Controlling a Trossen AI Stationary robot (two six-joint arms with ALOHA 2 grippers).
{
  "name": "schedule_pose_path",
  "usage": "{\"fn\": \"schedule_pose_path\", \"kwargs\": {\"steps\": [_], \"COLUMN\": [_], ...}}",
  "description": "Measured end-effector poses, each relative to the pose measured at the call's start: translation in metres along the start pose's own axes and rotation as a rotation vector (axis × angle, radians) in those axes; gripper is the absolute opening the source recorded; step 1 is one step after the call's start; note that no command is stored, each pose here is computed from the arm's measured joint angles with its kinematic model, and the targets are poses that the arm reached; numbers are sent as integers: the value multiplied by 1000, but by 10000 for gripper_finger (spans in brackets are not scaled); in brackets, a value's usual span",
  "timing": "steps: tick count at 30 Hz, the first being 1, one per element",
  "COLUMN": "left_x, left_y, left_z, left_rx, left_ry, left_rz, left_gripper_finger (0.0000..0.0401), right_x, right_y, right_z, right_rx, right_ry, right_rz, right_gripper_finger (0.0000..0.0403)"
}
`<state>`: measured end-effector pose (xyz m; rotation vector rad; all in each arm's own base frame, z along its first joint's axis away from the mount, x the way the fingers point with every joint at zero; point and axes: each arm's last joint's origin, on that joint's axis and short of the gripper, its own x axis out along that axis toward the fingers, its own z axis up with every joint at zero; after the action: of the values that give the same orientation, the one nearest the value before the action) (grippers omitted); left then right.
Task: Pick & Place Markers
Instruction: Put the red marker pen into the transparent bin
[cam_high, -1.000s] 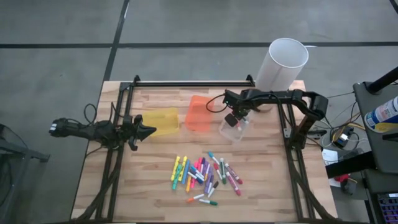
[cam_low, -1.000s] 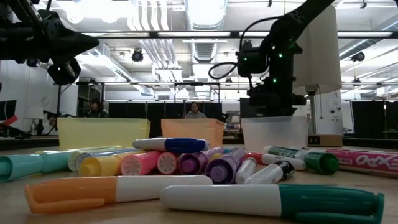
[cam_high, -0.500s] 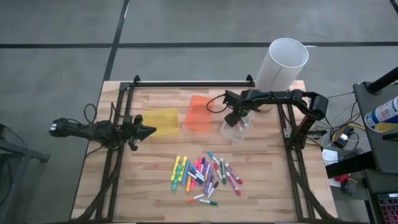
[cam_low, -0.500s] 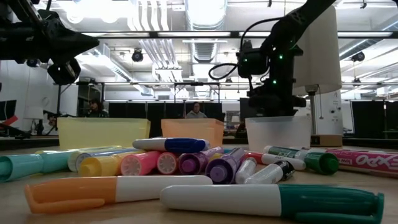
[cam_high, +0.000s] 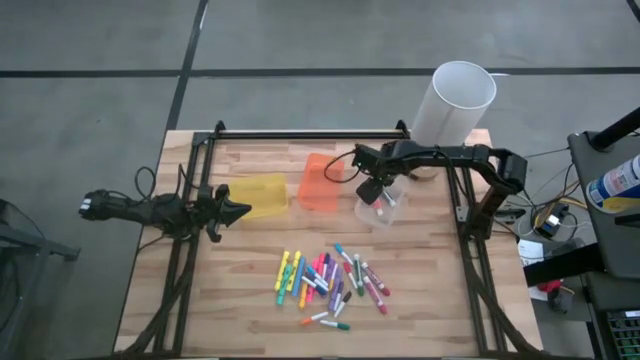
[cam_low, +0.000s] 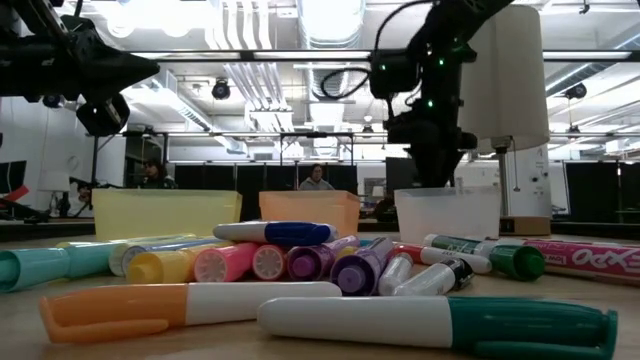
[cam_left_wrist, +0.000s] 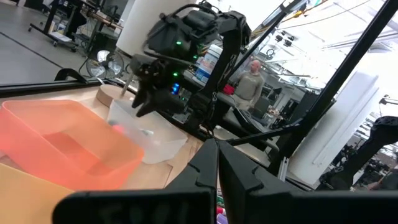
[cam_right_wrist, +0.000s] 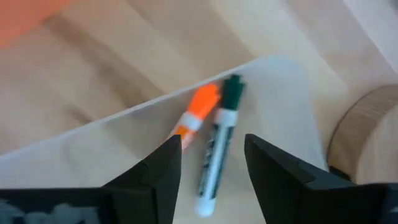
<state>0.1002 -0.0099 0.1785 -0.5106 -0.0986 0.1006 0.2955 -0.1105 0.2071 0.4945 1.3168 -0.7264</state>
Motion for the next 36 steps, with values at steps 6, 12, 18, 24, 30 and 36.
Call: {"fn": "schedule_pose_path", "kwargs": {"steps": [6, 12, 18, 24, 30, 36], "left_x": [0, 0, 0, 0, 0, 0], "left_y": [0, 0, 0, 0, 0, 0], "left_z": [0, 0, 0, 0, 0, 0], "left_rx": [0, 0, -6, -5, -4, 3], "left_ry": [0, 0, 0, 0, 0, 0], "left_rz": [0, 0, 0, 0, 0, 0], "left_gripper_finger": [9, 9, 9, 9, 9, 9], "right_x": [-16, -32, -41, -50, -56, -59], "right_y": [34, 63, 95, 123, 143, 156], "right_z": [-13, -27, -54, -88, -115, -129], "right_rx": [-70, -107, -155, -193, -185, -122], "right_ry": [-6, -22, 32, 52, 65, 56], "right_rz": [32, 82, 175, 207, 233, 281], "right_gripper_finger": [156, 148, 141, 134, 145, 188]}}
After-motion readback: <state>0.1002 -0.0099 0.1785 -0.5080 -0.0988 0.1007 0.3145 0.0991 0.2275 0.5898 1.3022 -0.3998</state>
